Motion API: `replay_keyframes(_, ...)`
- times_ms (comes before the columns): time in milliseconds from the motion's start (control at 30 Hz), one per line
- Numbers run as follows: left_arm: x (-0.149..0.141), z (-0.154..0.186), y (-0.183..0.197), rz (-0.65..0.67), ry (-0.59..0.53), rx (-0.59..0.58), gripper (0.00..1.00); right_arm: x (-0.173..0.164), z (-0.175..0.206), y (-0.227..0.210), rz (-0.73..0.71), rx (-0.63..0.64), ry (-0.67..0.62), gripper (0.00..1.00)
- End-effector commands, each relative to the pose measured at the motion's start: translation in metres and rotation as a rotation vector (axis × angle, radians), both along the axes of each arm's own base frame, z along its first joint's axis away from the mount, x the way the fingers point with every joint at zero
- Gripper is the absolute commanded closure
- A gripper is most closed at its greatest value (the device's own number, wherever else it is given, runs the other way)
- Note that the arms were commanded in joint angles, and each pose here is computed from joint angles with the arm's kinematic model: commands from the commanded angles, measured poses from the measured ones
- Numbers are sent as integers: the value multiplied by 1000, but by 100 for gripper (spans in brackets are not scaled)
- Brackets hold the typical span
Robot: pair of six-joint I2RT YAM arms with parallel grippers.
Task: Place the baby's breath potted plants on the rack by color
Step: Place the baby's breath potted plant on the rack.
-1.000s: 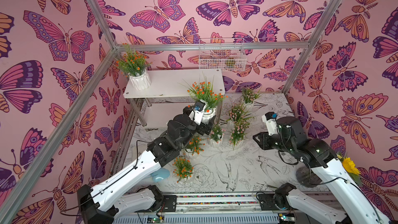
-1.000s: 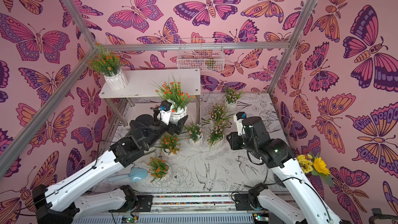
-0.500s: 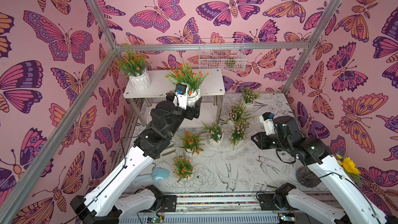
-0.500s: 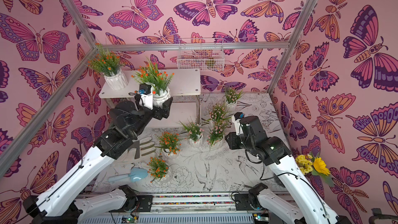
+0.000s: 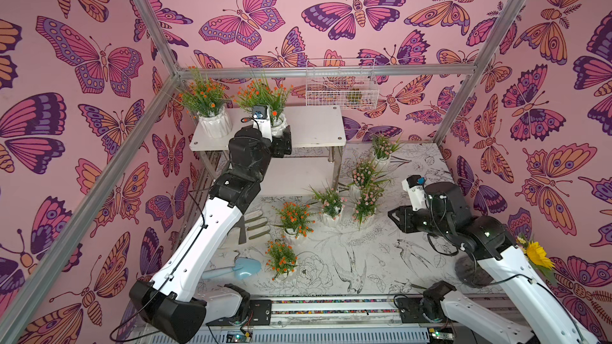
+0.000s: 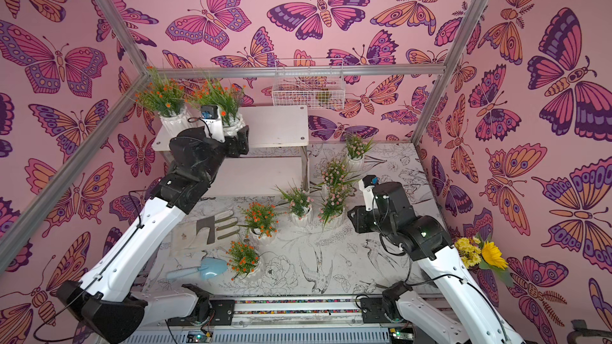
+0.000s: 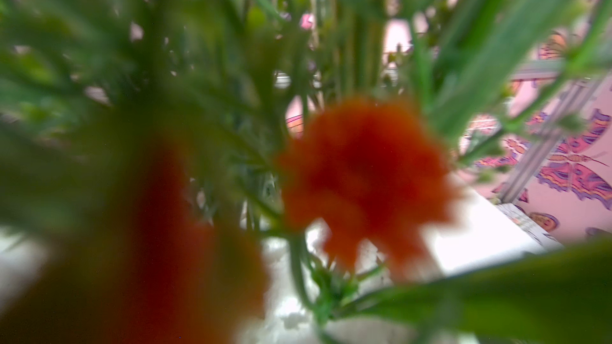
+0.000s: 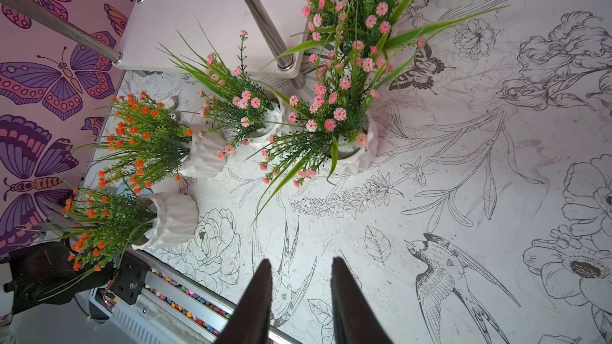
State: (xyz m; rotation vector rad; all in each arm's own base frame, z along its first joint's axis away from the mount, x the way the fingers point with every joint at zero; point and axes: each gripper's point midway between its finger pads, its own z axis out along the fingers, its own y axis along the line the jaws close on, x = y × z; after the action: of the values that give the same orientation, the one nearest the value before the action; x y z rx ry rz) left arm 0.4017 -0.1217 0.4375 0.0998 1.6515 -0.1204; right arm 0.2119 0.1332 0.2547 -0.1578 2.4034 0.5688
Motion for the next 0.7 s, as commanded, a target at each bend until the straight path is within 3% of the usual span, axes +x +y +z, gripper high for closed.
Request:
replay_keyframes(0, 7, 47, 15, 39, -137, -102, 35, -3, -3, -4, -20, -4, 12, 68)
replay_keyframes(300, 42, 26, 50, 159, -108, -128, 36, -4, -4, -4, -19, 3, 12, 67)
replay_keyframes(667, 58, 13, 69, 241, -117, -132, 37, 0, -8, -1, -19, 8, 18, 67)
